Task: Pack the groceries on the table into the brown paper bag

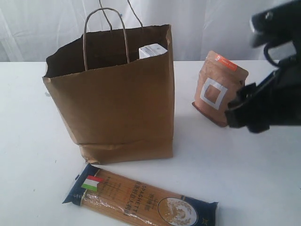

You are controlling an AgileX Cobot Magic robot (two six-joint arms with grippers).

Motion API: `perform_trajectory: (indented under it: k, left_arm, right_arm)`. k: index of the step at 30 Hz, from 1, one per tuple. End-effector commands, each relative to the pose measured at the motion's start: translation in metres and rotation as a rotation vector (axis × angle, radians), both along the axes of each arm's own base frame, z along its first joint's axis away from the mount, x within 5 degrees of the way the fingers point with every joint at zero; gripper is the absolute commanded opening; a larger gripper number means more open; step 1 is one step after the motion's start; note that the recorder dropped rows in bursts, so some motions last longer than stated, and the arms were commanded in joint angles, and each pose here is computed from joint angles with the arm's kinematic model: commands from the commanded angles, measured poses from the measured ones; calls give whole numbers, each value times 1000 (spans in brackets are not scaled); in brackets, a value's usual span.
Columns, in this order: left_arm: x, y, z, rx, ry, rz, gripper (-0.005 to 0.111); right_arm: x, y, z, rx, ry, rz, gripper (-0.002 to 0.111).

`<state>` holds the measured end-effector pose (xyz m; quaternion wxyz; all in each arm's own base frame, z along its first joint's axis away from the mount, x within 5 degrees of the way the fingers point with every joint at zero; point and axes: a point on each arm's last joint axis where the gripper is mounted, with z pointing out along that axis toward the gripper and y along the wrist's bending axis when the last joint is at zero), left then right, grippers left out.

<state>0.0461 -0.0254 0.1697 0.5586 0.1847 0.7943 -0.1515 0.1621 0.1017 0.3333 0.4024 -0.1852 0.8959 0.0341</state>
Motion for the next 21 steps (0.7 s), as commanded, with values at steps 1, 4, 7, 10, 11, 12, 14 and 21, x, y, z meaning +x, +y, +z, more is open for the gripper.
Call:
perform_trajectory:
  k: [1,4,7,10,11,12,14,21]
  left_arm:
    - [0,0,-1,-11,2,5,0]
    - [0,0,-1,-11,2,5,0]
    - [0,0,-1,-11,2,5,0]
    - [0,0,-1,-11,2,5,0]
    - [0,0,-1,-11,2,5,0]
    - [0,0,-1,-11,2,5,0]
    - [0,0,-1,-11,2,5,0]
    - [0,0,-1,-11,2,5,0]
  right_arm:
    - [-8,-2,-38,102,15,-17,66]
    - [-12,-4,-54,122,26,-28,66]
    - [-13,-6,-59,128,18,-45,66]
    - [-12,-7,-59,126,1,-48,66]
    - [-11,-7,-58,131,-5,-50,66]
    - [-11,-7,-58,131,-9,-48,66]
    - [-11,-6,-57,141,-20,-41,66]
    - [0,-23,-36,164,-158,-69,66]
